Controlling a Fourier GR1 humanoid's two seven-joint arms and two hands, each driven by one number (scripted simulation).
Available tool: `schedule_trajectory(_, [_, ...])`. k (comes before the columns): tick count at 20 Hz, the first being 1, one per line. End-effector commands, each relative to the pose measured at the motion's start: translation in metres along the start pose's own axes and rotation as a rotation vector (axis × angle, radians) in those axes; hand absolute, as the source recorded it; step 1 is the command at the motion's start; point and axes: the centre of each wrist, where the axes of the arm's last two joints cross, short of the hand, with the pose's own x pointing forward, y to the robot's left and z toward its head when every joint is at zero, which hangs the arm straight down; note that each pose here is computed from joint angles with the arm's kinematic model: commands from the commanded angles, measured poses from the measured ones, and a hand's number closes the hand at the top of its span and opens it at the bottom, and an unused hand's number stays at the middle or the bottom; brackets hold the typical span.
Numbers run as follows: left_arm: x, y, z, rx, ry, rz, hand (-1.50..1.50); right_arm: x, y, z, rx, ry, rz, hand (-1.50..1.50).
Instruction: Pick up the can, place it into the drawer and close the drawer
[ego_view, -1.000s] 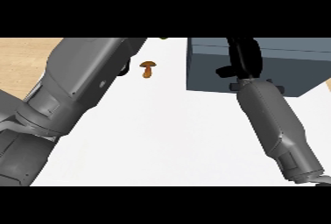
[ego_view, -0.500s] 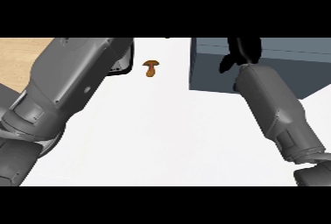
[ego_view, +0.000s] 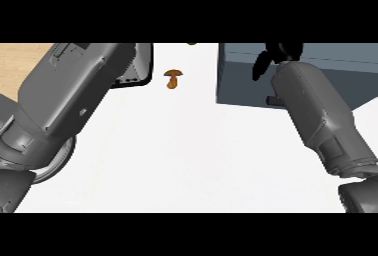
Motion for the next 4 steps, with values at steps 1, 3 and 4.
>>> schedule_trajectory(1, [0.006,0.013,0.004,-0.011,-0.007,0.005,-1.50,0.022,-0.009,-0.015,-0.112,-0.001,-0.136,-1.50])
schedule_trajectory(3, [0.005,0.014,0.010,-0.005,0.001,-0.001,-1.50,0.021,-0.001,-0.009,-0.120,-0.006,-0.148,-1.50])
schedule_trajectory(4, [0.004,0.027,0.007,-0.010,0.002,0.009,-1.50,0.029,-0.002,-0.012,-0.122,-0.004,-0.173,-1.50])
